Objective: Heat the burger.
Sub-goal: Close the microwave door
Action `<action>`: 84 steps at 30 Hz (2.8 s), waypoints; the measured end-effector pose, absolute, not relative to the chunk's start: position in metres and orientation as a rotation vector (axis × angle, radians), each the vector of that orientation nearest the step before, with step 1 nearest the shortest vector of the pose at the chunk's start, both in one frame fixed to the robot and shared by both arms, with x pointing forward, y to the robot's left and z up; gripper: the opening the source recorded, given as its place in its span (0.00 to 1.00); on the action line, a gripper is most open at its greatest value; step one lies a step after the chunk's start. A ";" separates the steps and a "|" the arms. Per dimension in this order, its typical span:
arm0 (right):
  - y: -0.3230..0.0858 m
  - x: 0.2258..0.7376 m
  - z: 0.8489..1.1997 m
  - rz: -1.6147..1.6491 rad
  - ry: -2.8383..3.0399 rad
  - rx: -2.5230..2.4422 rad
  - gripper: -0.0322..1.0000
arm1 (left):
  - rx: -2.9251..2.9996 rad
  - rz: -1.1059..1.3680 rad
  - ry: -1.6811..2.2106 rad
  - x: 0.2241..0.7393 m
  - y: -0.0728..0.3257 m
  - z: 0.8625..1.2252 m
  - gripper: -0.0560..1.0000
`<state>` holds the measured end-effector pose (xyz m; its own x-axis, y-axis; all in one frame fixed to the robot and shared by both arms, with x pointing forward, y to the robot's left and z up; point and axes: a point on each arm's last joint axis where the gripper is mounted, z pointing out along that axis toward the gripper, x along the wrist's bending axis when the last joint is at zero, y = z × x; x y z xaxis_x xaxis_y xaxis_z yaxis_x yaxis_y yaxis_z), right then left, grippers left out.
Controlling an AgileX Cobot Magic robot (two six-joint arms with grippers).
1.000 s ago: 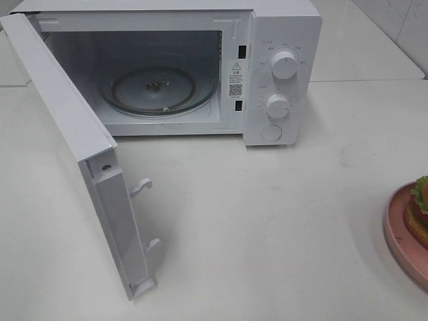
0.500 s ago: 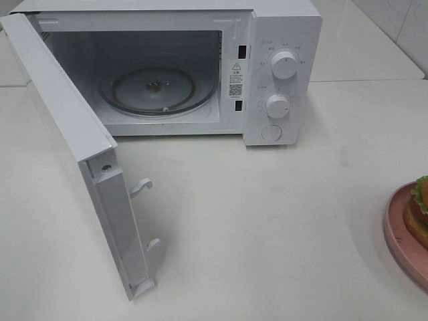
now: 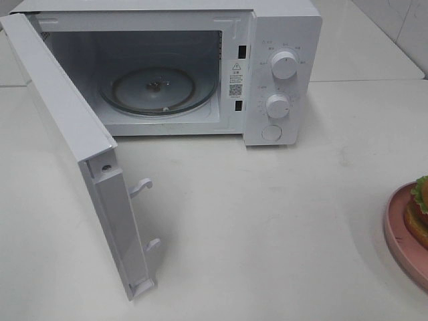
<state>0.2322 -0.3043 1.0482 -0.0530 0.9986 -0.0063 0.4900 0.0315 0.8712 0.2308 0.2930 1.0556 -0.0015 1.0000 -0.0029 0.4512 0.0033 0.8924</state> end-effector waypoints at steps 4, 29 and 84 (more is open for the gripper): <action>-0.304 0.232 1.048 0.944 1.626 1.537 0.76 | 1.542 0.948 1.547 0.231 0.293 1.056 0.97; -0.304 0.232 1.048 0.944 1.626 1.537 0.76 | 1.493 0.978 1.543 0.283 0.299 1.074 0.15; -0.304 0.232 1.048 0.943 1.627 1.536 0.76 | 1.591 1.015 1.102 0.439 0.254 0.958 0.05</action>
<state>0.2322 -0.3043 1.0482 -0.0535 0.9985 -0.0072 0.4899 0.0325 0.8712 0.4392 0.2537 0.9575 0.2587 0.9583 0.1211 0.1993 -0.1757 0.9641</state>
